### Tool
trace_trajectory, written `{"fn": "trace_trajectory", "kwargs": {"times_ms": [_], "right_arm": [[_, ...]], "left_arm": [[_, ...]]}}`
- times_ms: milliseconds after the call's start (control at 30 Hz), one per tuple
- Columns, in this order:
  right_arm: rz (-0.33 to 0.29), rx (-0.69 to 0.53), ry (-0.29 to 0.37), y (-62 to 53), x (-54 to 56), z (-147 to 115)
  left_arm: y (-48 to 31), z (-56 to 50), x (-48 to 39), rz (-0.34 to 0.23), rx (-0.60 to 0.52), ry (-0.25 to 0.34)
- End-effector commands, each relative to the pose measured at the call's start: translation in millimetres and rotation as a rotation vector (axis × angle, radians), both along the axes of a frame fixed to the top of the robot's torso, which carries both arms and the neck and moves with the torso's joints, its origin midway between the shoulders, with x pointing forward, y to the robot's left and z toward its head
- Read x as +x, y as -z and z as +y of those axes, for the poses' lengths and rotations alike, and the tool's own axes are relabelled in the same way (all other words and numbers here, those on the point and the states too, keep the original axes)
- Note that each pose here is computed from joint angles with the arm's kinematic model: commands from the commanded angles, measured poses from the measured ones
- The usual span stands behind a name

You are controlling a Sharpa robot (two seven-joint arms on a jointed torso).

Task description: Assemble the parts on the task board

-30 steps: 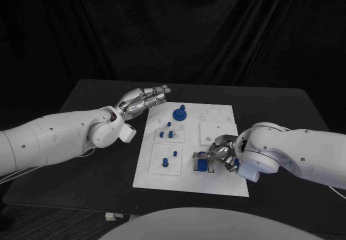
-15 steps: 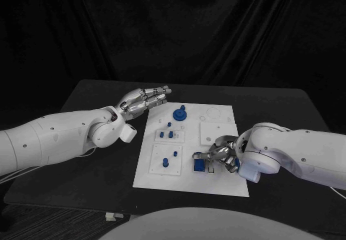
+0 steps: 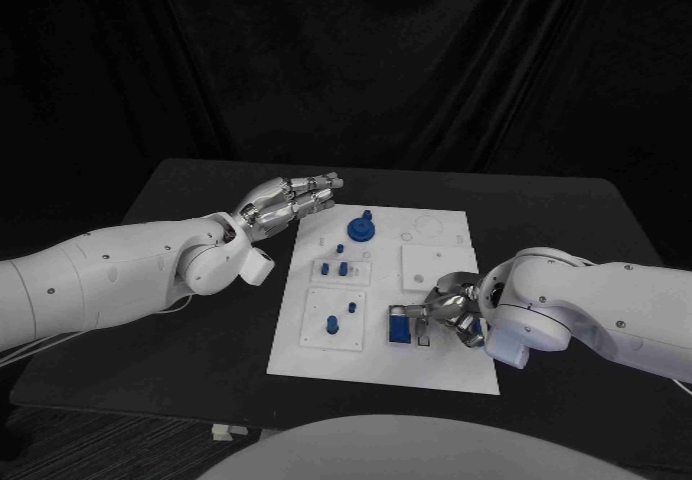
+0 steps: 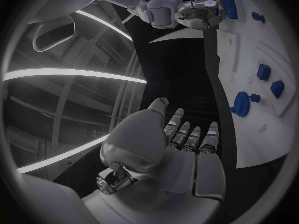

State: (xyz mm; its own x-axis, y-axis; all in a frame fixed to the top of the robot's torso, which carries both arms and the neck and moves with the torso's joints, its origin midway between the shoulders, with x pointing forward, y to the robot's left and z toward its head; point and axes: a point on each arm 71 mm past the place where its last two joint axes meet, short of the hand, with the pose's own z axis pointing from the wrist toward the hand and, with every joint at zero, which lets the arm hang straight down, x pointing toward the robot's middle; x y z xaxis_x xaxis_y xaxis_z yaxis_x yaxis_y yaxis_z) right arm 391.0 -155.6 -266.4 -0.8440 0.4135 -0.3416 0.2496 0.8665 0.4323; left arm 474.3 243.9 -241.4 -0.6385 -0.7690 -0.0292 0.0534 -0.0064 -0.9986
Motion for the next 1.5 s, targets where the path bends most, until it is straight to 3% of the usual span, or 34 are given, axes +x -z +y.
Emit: {"fn": "trace_trajectory", "kwargs": {"times_ms": [33, 300, 533, 800, 1067, 1500], "right_arm": [[-0.031, 0.009, 0.009, -4.8, -0.6, -2], [-0.119, 0.063, -0.007, -36.1, 0.3, -12], [-0.166, 0.055, 0.017, -48.9, 1.3, -32], [-0.229, -0.126, -0.020, -49.8, 6.1, -69], [-0.342, -0.356, -0.122, -46.5, 6.3, -91], [-0.388, -0.413, -0.163, -36.3, 0.1, -89]], "left_arm": [[-0.4, -0.8, -0.8, 0.001, -0.017, 0.007], [-0.2, 0.6, -1.0, 0.000, -0.015, 0.003], [-0.1, 1.8, -1.1, 0.000, -0.013, -0.001], [-0.1, 2.7, -1.4, 0.000, -0.012, -0.004], [-0.2, 2.6, -1.7, -0.001, -0.013, -0.004], [-0.2, 3.1, -2.4, 0.001, -0.013, -0.004]]}}
